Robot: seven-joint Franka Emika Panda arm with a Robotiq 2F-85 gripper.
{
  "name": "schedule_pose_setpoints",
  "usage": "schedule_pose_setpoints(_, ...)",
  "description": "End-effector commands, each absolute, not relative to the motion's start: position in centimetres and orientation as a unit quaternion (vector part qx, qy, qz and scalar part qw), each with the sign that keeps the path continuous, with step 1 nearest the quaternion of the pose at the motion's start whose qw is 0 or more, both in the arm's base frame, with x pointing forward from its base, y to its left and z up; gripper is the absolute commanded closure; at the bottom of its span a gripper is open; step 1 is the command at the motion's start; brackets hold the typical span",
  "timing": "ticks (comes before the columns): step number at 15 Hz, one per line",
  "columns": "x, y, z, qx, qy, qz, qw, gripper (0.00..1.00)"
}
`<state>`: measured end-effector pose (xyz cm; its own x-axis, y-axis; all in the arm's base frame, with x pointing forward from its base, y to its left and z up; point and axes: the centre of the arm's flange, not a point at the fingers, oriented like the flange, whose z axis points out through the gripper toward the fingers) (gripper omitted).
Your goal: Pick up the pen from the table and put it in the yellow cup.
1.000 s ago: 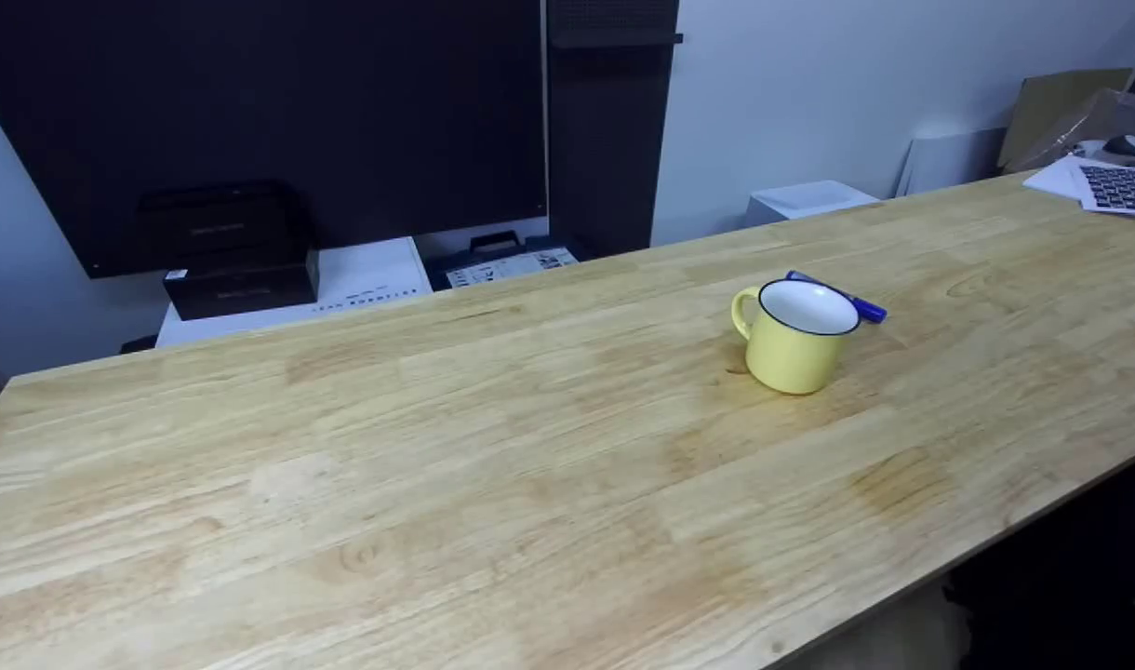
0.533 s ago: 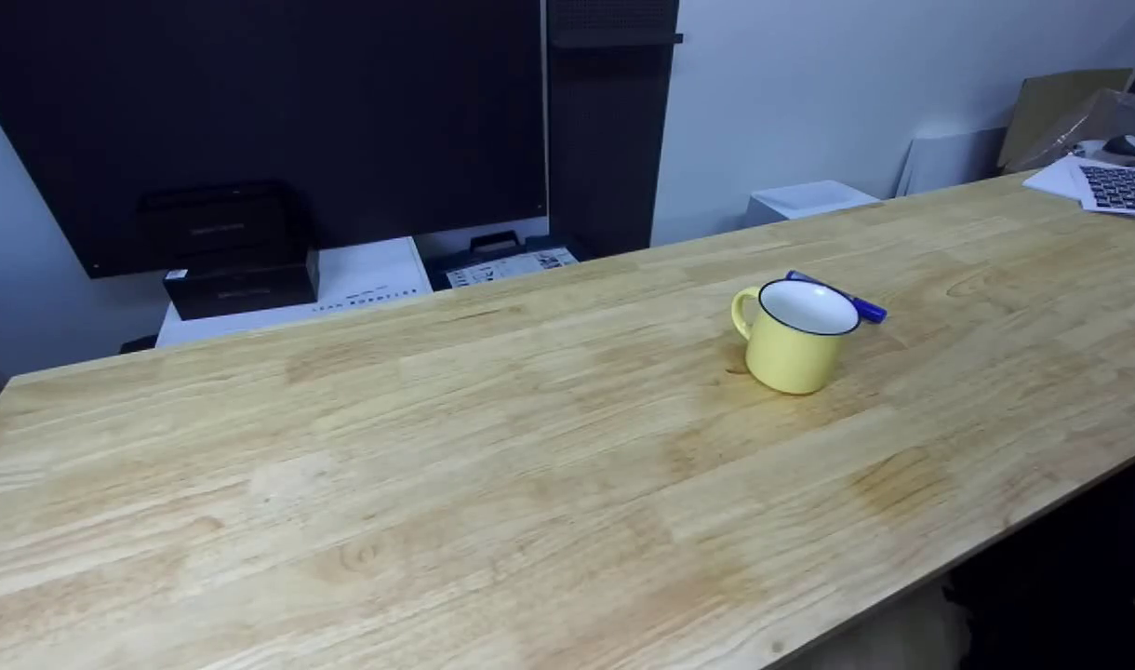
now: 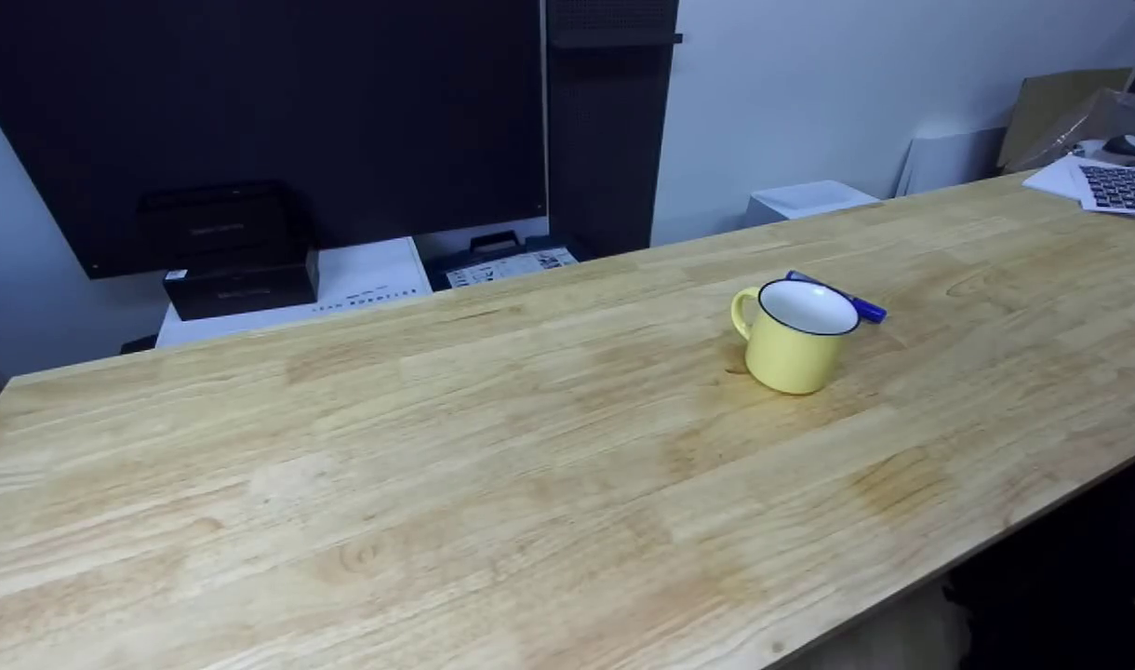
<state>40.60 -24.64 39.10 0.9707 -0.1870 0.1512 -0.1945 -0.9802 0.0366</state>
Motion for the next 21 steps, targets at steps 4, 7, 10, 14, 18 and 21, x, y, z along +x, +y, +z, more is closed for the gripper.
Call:
schedule_pose_setpoints(4,44.0,-27.8,33.2,0.996,-0.058,-0.002,0.063,0.0)
schedule_pose_setpoints(7,44.9,-27.9,31.4,0.996,-0.054,-0.013,0.064,0.0)
schedule_pose_setpoints(10,44.9,-27.7,31.8,0.997,-0.043,-0.001,0.068,0.0)
schedule_pose_setpoints(14,49.0,-25.4,27.2,0.997,0.025,0.02,0.068,0.0)
schedule_pose_setpoints(18,52.7,-22.4,21.3,0.996,0.082,0.008,0.032,0.0)
schedule_pose_setpoints(21,54.0,-21.4,18.1,0.995,0.097,-0.017,0.011,0.0)
